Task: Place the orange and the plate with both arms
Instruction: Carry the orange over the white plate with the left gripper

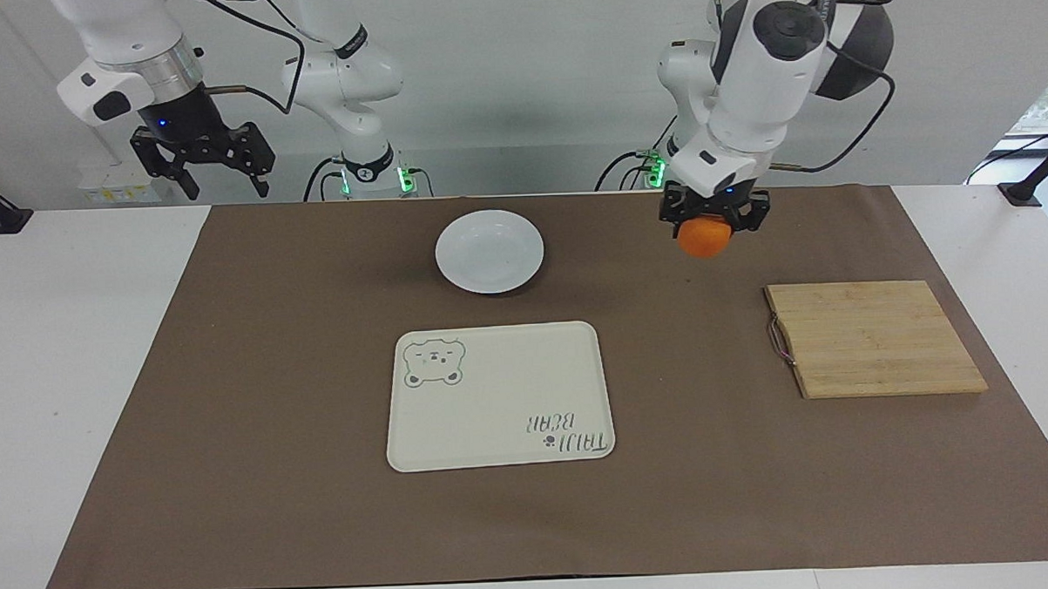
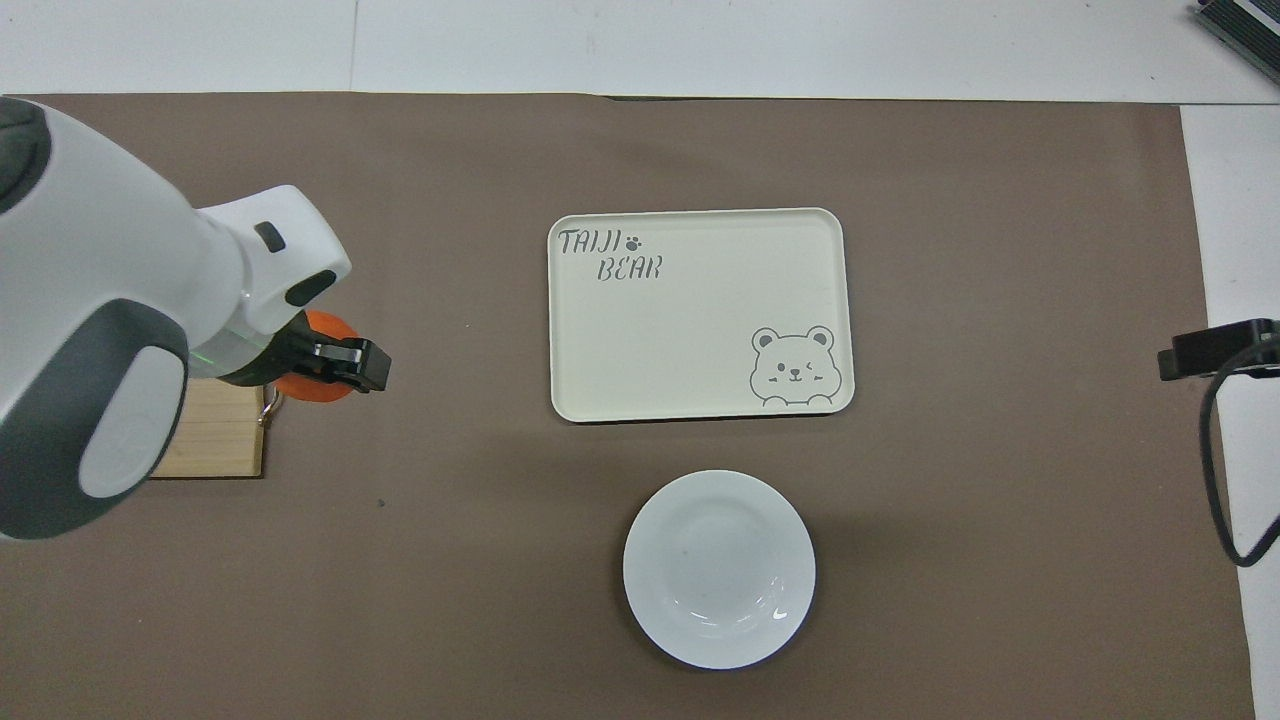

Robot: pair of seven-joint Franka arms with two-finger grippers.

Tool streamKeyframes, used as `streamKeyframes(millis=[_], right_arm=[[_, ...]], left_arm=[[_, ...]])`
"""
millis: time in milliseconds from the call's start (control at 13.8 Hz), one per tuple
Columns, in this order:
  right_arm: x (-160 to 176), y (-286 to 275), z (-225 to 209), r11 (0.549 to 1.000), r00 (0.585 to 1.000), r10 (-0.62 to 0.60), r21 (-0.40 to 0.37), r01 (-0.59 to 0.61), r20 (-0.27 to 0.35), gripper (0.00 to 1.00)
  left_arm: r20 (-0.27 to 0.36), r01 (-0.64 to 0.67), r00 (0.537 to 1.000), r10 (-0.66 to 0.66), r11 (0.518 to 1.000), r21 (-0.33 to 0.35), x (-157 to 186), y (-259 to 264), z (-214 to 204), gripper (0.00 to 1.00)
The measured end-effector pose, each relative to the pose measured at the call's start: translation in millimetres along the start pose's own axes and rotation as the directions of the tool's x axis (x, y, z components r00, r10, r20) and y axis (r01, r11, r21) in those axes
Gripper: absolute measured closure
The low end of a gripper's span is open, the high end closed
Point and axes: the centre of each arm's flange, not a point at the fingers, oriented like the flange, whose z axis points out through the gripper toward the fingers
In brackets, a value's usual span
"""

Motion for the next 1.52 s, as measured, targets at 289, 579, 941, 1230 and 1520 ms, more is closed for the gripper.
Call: streamKeyframes(millis=[289, 579, 941, 1230, 1520], right_arm=[[0, 0, 0, 1.000, 1.000, 0.000, 0.000, 0.000, 0.000, 0.00], [0, 0, 0, 1.000, 1.000, 0.000, 0.000, 0.000, 0.000, 0.00], [0, 0, 0, 1.000, 1.000, 0.000, 0.000, 0.000, 0.000, 0.00], [0, 0, 0, 1.000, 1.000, 0.000, 0.000, 0.000, 0.000, 0.00], [0, 0, 0, 1.000, 1.000, 0.000, 0.000, 0.000, 0.000, 0.00]], left_arm=[[0.005, -0.108, 0.994, 0.108, 0.994, 0.009, -13, 78, 35, 0.25], [-0.041, -0.128, 0.991, 0.128, 0.992, 0.004, -31, 144, 106, 0.25], [-0.066, -0.105, 0.992, 0.105, 0.994, -0.011, -48, 212, 170, 0.25], [-0.089, -0.030, 0.996, 0.027, 0.999, -0.037, -63, 260, 206, 0.25], [-0.087, 0.034, 0.995, -0.039, 0.998, -0.053, -82, 300, 248, 0.17]])
